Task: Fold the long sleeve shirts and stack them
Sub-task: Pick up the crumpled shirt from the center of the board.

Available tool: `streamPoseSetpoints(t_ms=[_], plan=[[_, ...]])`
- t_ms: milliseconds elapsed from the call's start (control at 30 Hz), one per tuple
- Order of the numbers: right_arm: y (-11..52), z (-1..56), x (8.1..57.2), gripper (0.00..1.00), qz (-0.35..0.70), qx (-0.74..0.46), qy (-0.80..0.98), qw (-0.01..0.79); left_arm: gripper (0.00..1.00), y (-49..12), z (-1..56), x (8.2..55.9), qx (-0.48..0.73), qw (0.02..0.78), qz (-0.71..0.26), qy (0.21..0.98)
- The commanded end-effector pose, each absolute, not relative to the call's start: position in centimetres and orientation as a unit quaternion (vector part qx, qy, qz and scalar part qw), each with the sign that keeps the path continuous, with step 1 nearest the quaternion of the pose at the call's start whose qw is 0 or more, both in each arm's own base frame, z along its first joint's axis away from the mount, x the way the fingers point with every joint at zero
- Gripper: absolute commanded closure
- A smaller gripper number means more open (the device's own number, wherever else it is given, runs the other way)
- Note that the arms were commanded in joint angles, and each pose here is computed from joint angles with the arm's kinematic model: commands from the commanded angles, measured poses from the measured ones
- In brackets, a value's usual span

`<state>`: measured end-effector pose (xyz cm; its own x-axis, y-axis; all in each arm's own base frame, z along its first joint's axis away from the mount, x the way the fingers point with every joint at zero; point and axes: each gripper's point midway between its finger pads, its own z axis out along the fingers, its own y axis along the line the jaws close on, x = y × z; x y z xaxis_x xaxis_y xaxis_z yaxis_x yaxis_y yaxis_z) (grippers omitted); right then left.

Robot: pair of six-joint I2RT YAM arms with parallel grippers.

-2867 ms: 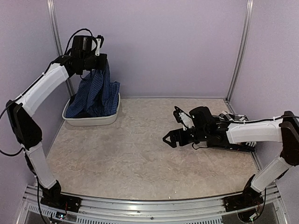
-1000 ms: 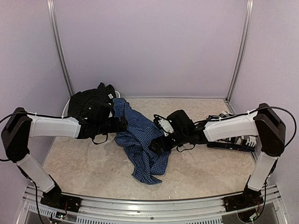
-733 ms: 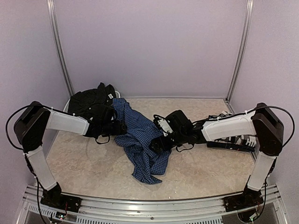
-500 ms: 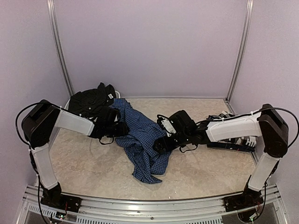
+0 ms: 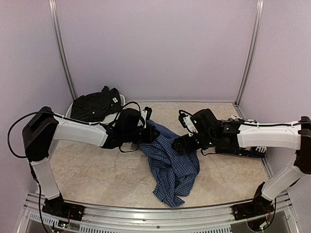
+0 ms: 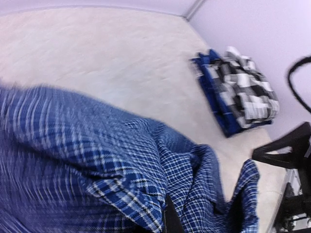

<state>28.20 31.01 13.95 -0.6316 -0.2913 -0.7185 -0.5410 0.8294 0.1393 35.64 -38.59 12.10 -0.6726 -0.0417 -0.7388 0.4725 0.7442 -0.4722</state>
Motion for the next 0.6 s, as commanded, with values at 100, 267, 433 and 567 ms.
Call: streamPoseSetpoints(t_ms=[100, 267, 433, 567], plan=[[27.2, 18.3, 27.0, 0.00, 0.186, -0.208, 0.874, 0.399, 1.00, -42.8, 22.6, 33.5, 0.144, 0.455, -0.392, 0.787], [27.2, 17.8, 25.8, 0.00, 0.202, -0.226, 0.872, 0.385, 1.00, -42.0, 21.7, 33.9, 0.100, 0.456, -0.378, 0.799], [29.3, 16.0, 24.6, 0.00, 0.229, -0.272, 0.866, 0.351, 1.00, -40.5, 21.1, 34.0, 0.077, 0.464, -0.355, 0.808], [31.6, 15.5, 24.0, 0.01, 0.246, -0.308, 0.853, 0.341, 1.00, -39.8, 20.9, 33.8, 0.079, 0.466, -0.343, 0.812]])
